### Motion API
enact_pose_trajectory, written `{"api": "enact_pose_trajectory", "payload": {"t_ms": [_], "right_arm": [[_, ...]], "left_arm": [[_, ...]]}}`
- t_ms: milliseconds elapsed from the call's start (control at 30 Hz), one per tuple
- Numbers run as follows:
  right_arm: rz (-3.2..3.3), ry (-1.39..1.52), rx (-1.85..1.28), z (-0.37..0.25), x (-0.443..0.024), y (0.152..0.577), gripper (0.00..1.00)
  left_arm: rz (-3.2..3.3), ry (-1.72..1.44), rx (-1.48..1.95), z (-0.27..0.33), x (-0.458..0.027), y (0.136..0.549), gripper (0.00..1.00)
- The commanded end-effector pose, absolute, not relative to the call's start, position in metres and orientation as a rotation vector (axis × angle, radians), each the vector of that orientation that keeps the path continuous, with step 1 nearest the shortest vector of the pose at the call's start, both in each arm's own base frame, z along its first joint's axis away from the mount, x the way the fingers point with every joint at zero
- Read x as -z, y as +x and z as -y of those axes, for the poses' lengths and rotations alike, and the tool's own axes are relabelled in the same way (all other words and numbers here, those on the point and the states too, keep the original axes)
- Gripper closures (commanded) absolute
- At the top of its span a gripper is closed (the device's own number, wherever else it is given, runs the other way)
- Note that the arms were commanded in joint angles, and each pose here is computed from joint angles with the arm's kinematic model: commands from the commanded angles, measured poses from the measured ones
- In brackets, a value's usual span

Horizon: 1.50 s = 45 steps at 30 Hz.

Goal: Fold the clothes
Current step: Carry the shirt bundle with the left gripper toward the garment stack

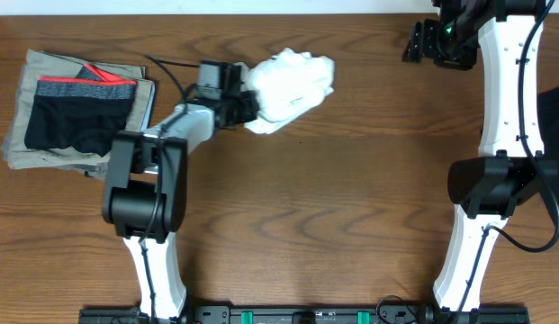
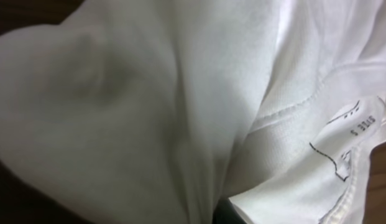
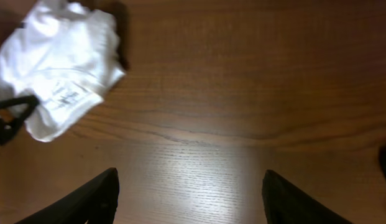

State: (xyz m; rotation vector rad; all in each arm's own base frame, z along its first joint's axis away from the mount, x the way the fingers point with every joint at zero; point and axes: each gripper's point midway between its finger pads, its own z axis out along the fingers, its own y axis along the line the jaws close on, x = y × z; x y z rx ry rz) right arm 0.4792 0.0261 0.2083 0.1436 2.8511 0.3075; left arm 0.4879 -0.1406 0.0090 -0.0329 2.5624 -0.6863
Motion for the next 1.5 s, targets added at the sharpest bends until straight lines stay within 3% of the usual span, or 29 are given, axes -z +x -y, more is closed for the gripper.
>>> {"api": "enact_pose_trajectory", "payload": {"t_ms": [0,333,767,1467], "right_arm": [[-2.848,0.131,-0.282,-0.021,-0.211,0.479,0.28],[-2.856,0.133,-0.282,-0.021,-0.21,0.477,0.29],[-2.856,0.139,-0.284,-0.021,-0.21,0.477,0.29],[-2.858,0.175,-0.289,-0.021,-0.21,0.476,0.28]], "left_arm": [[-2.528,0.078,0.599,0.114,-0.027,0.499,0.94],[-2.734,0.334,0.481,0.069,-0.062,0.474,0.94],[-3.032,0.475,0.049,-0.025,-0.093,0.421,0.94],[-2.983,0.423,-0.253,-0.075,-0.139,0.435,0.94]]}}
